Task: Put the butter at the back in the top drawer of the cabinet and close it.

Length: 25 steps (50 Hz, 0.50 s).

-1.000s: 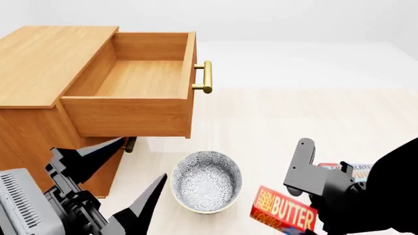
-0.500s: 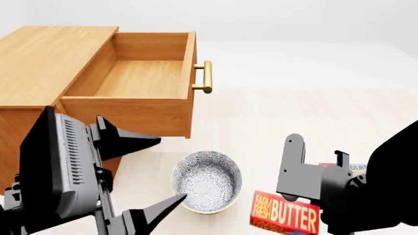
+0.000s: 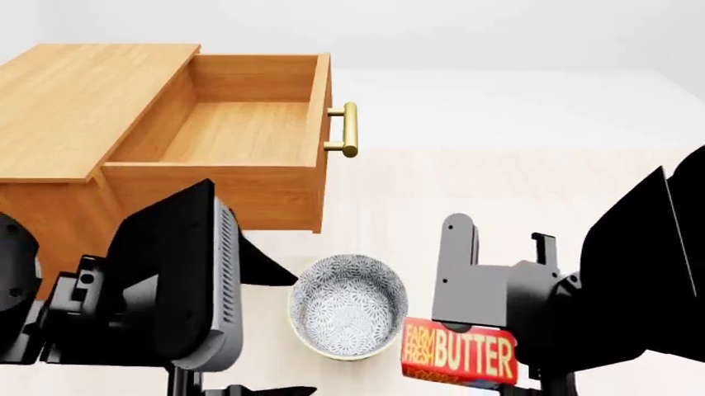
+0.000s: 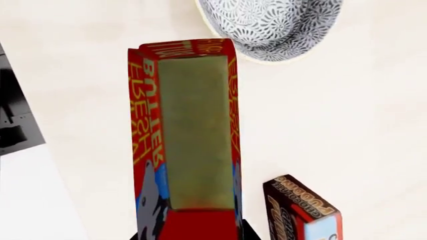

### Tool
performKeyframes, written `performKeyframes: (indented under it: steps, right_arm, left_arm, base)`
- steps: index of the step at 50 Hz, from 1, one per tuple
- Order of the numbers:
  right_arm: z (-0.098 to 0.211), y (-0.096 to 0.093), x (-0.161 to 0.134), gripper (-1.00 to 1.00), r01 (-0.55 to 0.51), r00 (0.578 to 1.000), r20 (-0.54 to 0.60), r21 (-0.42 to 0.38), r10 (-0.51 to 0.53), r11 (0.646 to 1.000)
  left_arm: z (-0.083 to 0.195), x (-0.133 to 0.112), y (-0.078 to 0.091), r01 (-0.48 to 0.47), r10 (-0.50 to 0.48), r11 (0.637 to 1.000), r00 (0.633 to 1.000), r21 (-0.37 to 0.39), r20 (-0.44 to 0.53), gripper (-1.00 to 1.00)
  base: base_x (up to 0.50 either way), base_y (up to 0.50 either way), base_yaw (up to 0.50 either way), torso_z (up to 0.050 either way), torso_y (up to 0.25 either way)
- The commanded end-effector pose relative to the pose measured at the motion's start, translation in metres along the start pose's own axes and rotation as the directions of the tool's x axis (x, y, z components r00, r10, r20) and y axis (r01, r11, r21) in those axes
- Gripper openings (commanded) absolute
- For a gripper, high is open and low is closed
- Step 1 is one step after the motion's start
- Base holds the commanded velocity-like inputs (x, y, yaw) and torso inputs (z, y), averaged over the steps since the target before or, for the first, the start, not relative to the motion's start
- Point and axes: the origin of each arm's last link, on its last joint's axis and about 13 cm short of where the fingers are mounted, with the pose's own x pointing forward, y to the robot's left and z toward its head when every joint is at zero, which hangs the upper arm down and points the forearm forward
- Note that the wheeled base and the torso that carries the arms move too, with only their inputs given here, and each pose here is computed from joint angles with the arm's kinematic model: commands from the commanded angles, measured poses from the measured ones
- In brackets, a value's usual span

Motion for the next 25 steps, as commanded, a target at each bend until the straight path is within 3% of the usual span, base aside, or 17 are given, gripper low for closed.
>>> performKeyframes:
  steps: [1,25]
  right_arm:
    - [0.015,-0.003,-0.006,-1.0,0.053,0.998,0.023,-0.04,-0.052,0.998]
    - [0.026,0.0,-0.005,-1.0,0.048,0.998,0.049,-0.081,-0.044,0.996]
  left_arm:
    - [0.016,0.001,-0.001,0.042,-0.038,0.998,0.994,0.038,-0.104,1.0]
    - [0.027,0.011,0.01,0.05,-0.044,0.995,0.997,0.088,-0.067,1.0]
  base:
    - [0.0,0.0,0.0,0.0,0.0]
    - [0.0,0.0,0.0,0.0,0.0]
